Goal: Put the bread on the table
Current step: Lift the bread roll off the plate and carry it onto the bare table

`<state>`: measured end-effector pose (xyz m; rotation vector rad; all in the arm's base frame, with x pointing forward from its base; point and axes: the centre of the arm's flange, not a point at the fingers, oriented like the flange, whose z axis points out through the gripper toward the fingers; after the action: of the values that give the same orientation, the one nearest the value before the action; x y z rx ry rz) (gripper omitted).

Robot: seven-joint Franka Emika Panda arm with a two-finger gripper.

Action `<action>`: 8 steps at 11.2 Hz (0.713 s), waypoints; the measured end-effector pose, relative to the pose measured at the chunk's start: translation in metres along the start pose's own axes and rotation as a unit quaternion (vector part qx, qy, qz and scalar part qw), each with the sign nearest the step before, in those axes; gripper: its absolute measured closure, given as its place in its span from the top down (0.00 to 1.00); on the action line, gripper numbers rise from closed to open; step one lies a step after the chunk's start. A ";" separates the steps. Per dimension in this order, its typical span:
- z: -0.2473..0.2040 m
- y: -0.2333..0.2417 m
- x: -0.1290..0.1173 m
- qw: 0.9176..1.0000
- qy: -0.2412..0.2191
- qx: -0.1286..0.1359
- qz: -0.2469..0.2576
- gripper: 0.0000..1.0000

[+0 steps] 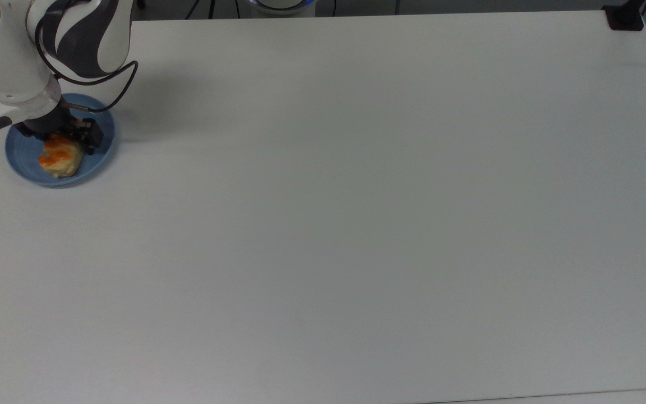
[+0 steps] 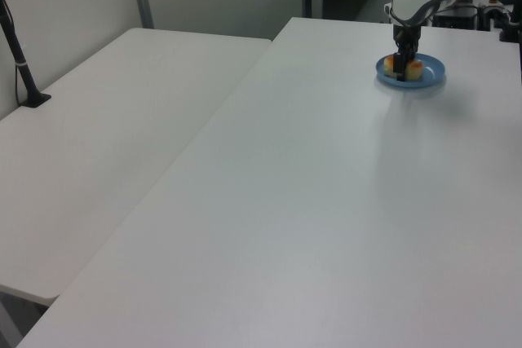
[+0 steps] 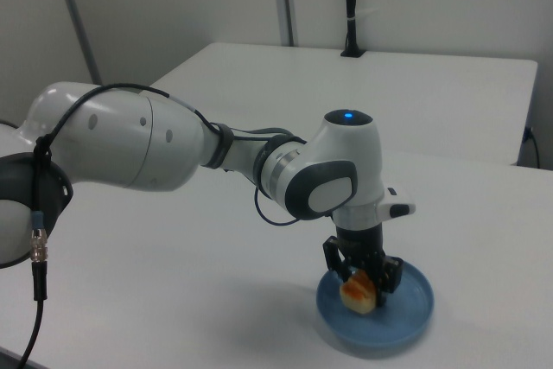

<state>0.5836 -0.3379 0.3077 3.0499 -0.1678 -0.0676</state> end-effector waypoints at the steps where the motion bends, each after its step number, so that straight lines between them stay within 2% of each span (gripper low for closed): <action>1: -0.004 -0.001 0.001 1.000 0.004 0.001 0.001 0.56; 2: -0.009 -0.001 0.002 1.000 0.008 0.000 0.002 0.48; 5: -0.053 -0.017 0.004 1.000 0.014 0.004 -0.013 0.49; 6: -0.071 -0.045 0.011 0.999 0.018 0.005 -0.035 0.49; 8: -0.094 -0.133 0.030 0.997 0.021 0.008 -0.075 0.49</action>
<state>0.6325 -0.2018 0.3883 3.0712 0.0651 -0.0130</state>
